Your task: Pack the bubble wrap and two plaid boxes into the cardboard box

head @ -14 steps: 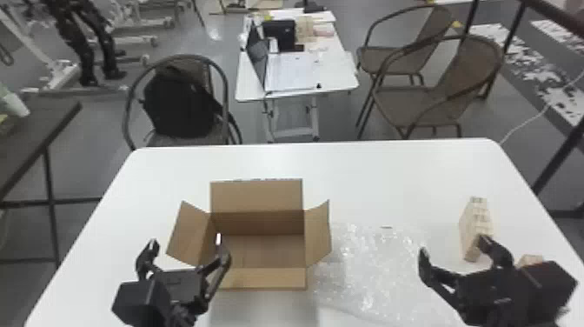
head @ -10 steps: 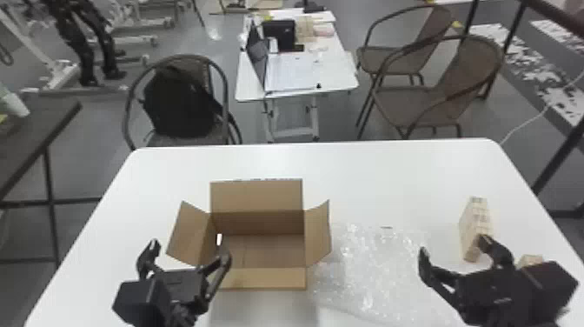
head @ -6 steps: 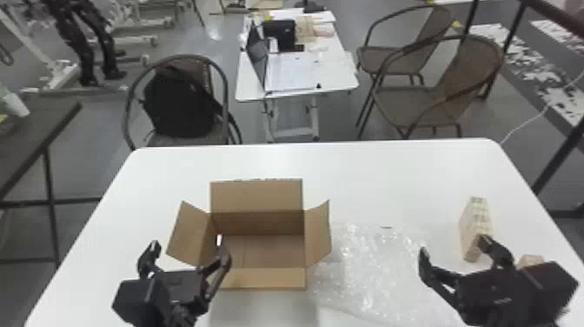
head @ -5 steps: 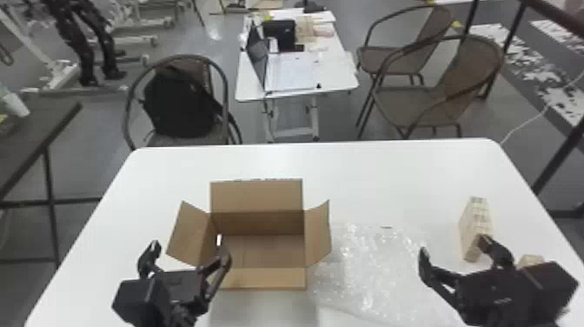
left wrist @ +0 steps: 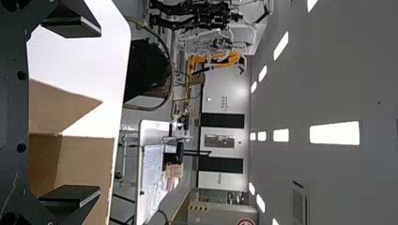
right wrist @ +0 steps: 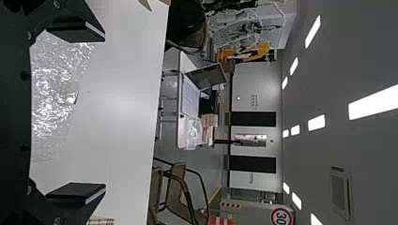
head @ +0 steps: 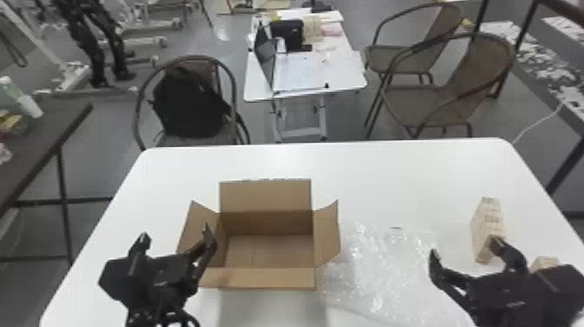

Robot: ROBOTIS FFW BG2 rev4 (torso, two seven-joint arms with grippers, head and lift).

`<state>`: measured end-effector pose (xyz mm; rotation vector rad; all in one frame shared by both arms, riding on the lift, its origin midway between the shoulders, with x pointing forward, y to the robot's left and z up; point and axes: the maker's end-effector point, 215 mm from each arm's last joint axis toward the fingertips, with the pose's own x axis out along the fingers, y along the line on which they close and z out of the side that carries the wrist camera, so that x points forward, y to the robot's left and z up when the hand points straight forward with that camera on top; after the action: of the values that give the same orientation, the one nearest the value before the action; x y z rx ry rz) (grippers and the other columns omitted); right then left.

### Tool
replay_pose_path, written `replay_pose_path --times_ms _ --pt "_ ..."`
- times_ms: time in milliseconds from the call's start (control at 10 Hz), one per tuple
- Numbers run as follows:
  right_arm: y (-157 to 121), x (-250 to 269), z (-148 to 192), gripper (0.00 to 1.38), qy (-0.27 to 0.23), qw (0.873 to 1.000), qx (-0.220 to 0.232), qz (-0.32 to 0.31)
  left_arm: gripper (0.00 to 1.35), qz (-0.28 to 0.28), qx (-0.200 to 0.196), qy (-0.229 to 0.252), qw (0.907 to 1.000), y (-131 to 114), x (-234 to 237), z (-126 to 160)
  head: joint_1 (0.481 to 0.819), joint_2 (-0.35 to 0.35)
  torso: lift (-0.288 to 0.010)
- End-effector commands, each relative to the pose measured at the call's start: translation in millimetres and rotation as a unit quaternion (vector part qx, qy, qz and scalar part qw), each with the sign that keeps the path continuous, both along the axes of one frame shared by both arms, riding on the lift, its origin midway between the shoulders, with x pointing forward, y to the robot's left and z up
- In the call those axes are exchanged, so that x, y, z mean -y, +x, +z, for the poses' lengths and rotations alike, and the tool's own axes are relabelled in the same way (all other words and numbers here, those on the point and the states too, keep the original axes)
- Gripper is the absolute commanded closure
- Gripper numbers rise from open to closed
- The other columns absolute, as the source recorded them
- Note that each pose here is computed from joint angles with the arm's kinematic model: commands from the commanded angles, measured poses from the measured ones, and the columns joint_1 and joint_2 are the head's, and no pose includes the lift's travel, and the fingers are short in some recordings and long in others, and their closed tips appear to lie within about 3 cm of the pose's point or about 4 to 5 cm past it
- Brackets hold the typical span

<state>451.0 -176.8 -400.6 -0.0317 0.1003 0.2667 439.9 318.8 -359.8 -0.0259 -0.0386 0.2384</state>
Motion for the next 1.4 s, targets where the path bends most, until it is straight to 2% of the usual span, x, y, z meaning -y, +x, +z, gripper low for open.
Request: replay_pose_path --times_ms 0,200,500,800,1100,1200,1300 --pt "0.0 0.0 -0.6 0.16 0.002 1.0 -0.001 0.0 0.12 0.028 -0.006 -0.028 0.9992 1.4 -32.0 -3.9 0.695 0.175 -0.038" --pt "0.6 -0.7 -1.5 0.16 0.004 1.0 -0.002 0.0 0.12 -0.012 -0.031 -0.079 0.9963 18.5 -37.1 -19.7 0.695 0.209 -0.038" --pt "1.9 -1.8 -1.9 0.16 0.005 1.0 -0.002 0.001 0.13 -0.081 -0.05 -0.138 0.9859 44.5 -25.7 -31.0 0.695 0.2 -0.038" --pt "3.0 -3.8 -2.0 0.16 0.006 1.0 -0.003 0.005 0.13 -0.122 -0.114 -0.187 0.9679 45.9 -19.2 -63.9 0.695 0.192 -0.038" --pt "3.3 -4.1 -2.5 0.16 0.007 1.0 -0.004 0.006 0.15 -0.134 -0.137 -0.197 0.9613 41.3 -13.8 -77.2 0.695 0.194 -0.038" --pt "3.1 -3.7 -3.3 0.16 0.007 1.0 -0.005 0.006 0.27 -0.136 -0.137 -0.197 0.9612 42.8 -12.0 -76.3 0.695 0.191 -0.038" --pt "3.4 -4.3 -3.4 0.16 0.007 1.0 -0.005 0.007 0.78 -0.136 -0.136 -0.193 0.9623 43.7 -13.0 -74.8 0.695 0.189 -0.038"
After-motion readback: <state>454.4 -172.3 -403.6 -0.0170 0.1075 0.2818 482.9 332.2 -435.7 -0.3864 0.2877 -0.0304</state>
